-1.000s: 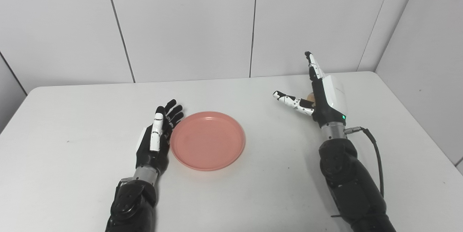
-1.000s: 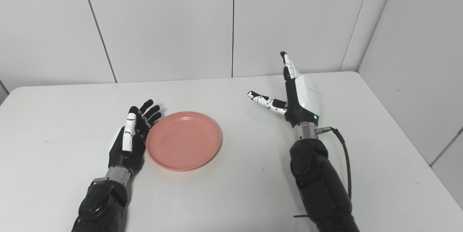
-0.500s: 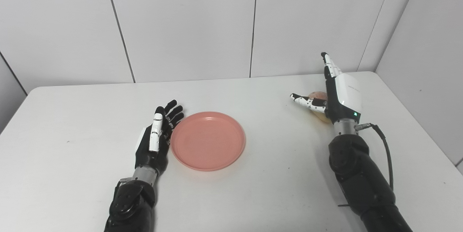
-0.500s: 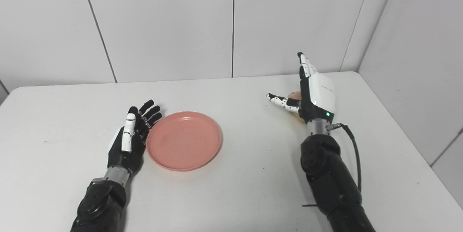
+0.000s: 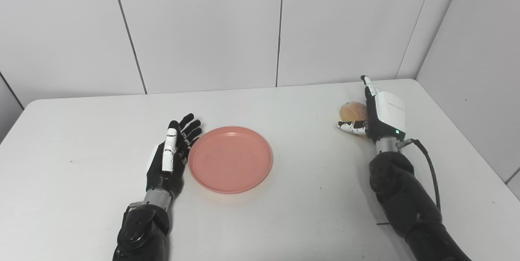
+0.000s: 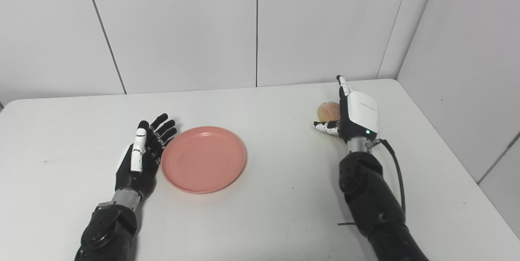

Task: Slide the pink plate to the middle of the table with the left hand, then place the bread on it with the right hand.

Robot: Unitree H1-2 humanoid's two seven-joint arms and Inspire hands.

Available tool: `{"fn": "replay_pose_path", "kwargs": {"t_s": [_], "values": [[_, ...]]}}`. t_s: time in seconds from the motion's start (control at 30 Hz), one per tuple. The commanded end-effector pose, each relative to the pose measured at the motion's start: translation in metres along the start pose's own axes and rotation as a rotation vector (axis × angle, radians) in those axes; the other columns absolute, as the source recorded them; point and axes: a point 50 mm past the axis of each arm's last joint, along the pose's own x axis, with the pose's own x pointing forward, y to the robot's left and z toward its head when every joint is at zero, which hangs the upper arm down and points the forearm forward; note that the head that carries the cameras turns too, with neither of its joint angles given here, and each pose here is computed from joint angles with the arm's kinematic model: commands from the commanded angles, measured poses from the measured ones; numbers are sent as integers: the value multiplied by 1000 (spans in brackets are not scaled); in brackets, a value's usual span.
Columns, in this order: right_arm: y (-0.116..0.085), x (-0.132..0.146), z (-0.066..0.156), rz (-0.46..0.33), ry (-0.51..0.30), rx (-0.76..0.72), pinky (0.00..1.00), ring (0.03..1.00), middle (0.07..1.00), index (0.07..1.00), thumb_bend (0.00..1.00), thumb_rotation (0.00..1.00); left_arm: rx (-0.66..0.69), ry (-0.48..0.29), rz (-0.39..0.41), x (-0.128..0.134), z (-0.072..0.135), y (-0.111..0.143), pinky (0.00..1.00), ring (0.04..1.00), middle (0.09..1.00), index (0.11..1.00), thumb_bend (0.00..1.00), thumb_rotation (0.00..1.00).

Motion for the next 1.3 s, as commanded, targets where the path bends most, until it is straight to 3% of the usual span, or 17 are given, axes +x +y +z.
{"fn": "replay_pose_path", "kwargs": {"t_s": [0.0, 0.1, 0.23, 0.27, 0.33, 0.67, 1.0, 1.27], "values": [[-25, 22, 13, -76, -35, 10, 759, 825, 864, 887, 615, 105, -5, -1, -7, 2, 3, -1, 897, 894, 873, 847, 454, 1000], [-23, 22, 11, -70, -39, 23, 664, 766, 818, 837, 585, 18, -5, 2, -2, 2, 3, -1, 893, 890, 871, 846, 453, 1000], [-21, 21, 7, -72, -40, 47, 585, 696, 767, 795, 554, 1, -4, -3, -6, 1, 3, -1, 898, 892, 873, 849, 452, 1000], [-20, 21, 7, -73, -37, 55, 426, 525, 604, 778, 546, 0, -7, -5, -6, 1, 3, -1, 901, 894, 874, 849, 448, 1000], [-19, 20, 6, -78, -28, 71, 328, 414, 518, 767, 541, 0, -11, -5, -9, 1, 3, -1, 904, 896, 876, 849, 447, 1000], [-19, 18, 5, -82, 2, 119, 411, 533, 493, 692, 534, 0, -9, -4, 0, 1, 4, -2, 893, 891, 873, 847, 459, 1000], [-21, 17, 7, -109, -5, 147, 379, 475, 489, 661, 538, 0, -20, -12, 7, 1, 5, -5, 892, 884, 864, 832, 434, 1000], [-26, 16, 14, -210, -82, 165, 335, 424, 484, 610, 540, 0, -11, 5, -6, 1, 6, -5, 906, 897, 877, 848, 451, 1000]]}}
